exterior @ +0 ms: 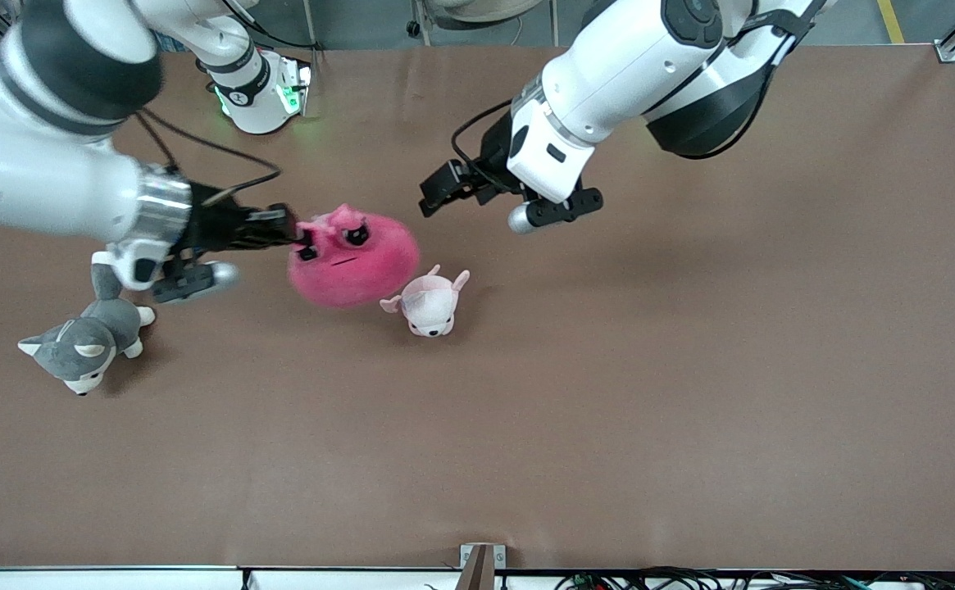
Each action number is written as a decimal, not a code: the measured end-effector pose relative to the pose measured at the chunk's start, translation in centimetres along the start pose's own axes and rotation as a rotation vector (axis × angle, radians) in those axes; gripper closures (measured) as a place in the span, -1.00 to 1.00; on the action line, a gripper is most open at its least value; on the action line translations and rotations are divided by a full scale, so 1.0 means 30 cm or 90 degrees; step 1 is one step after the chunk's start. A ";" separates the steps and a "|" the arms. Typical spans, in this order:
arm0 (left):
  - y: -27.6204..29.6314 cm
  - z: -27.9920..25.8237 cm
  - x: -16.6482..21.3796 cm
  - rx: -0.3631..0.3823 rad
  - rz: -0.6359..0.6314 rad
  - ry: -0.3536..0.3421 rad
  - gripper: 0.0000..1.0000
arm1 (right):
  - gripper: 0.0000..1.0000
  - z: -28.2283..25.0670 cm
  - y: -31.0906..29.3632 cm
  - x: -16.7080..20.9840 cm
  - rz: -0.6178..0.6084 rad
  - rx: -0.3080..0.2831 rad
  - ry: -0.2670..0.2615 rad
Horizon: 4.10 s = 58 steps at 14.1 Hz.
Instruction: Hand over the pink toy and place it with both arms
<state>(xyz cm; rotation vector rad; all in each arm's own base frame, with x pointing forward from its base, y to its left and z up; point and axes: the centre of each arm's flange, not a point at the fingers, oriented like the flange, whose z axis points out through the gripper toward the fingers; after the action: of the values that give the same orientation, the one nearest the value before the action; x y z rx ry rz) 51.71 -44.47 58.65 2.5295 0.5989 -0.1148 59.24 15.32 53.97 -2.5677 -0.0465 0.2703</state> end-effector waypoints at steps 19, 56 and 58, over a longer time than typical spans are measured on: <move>-0.577 -0.637 0.429 0.405 0.188 0.093 -1.00 | 0.80 0.187 0.875 0.188 0.072 0.149 -0.111; -0.891 -0.898 0.400 0.356 0.275 0.030 -1.00 | -1.00 -0.345 0.773 0.105 0.042 -0.167 -0.004; -0.878 -0.893 0.387 0.357 0.281 0.030 -1.00 | -1.00 -0.437 0.738 0.095 0.032 -0.222 0.025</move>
<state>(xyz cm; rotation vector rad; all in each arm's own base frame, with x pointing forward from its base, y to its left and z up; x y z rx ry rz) 49.55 -6.02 66.57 3.1474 -0.0011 -0.0680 64.17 -10.06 52.53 -2.9235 -0.0153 0.2479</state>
